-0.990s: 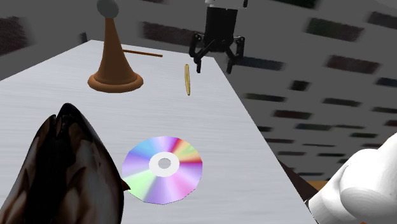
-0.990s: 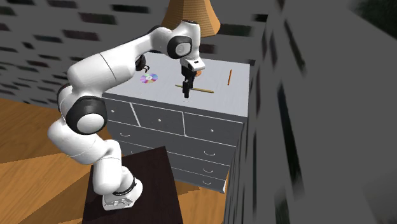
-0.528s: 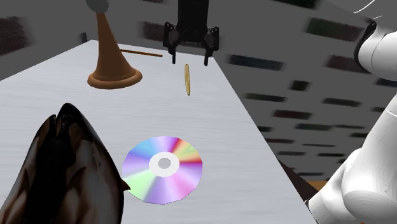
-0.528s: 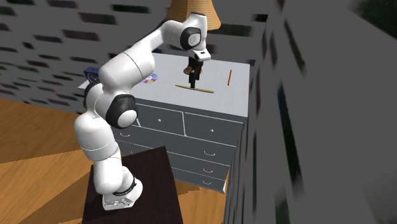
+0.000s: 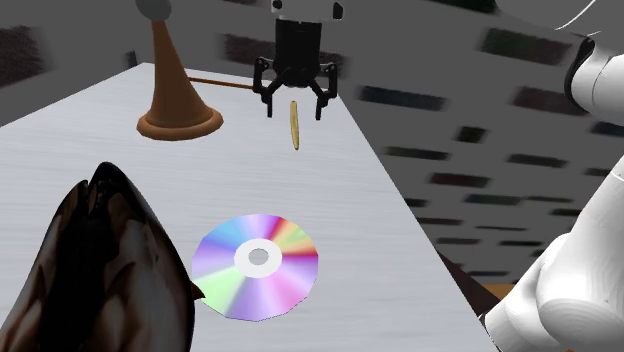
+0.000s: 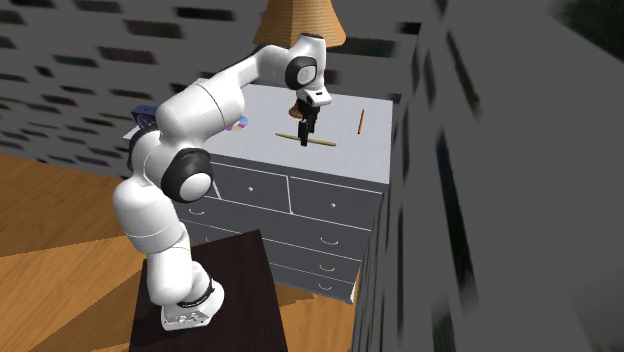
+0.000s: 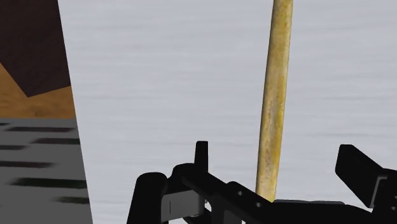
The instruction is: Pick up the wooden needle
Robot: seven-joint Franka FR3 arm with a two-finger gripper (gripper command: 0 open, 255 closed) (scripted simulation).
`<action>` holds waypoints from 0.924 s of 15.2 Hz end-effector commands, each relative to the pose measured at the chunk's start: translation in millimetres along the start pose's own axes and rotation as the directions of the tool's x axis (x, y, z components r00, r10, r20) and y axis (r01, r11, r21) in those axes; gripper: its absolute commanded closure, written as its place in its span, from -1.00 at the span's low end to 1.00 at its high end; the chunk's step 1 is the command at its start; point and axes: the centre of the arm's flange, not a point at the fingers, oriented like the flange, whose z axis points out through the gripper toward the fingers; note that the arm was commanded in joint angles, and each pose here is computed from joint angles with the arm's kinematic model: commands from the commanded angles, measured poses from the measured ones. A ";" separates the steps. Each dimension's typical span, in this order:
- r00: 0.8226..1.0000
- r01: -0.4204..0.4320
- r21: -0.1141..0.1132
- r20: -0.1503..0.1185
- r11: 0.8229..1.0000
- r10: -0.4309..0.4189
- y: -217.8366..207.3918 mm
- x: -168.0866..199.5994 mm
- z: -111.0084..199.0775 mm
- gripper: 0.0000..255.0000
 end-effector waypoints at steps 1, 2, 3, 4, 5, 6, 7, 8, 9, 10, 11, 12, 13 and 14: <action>1.000 0.002 -0.001 0.001 1.000 -0.002 -1.0 -0.6 2.4 1.00; 1.000 0.002 -0.001 0.001 1.000 -0.002 -0.8 -0.6 2.4 1.00; 1.000 0.002 -0.001 0.001 1.000 -0.002 -1.3 -0.7 2.0 1.00; 1.000 0.002 -0.001 0.001 1.000 -0.002 -0.4 -0.3 1.4 1.00; 1.000 0.002 -0.001 0.001 1.000 -0.002 -0.1 0.3 2.0 1.00; 1.000 0.002 -0.001 0.001 1.000 -0.002 0.1 0.0 1.9 1.00; 1.000 0.002 -0.001 0.001 1.000 -0.002 -0.4 -0.4 1.9 1.00; 1.000 0.002 -0.001 0.001 1.000 -0.002 -0.7 -0.8 1.4 1.00; 1.000 0.002 -0.001 0.001 1.000 -0.002 -0.8 -1.0 1.7 1.00; 1.000 0.002 -0.001 0.001 1.000 -0.002 -0.6 -0.5 2.4 1.00; 1.000 0.001 -0.001 0.001 1.000 -0.001 -0.2 -0.7 -2.8 1.00; 1.000 0.002 -0.001 0.001 1.000 -0.002 0.2 -0.8 -8.1 1.00; 1.000 0.002 -0.001 0.001 1.000 -0.002 0.6 -1.0 -13.3 1.00; 1.000 0.002 -0.001 0.001 1.000 -0.002 1.0 -1.1 -18.6 1.00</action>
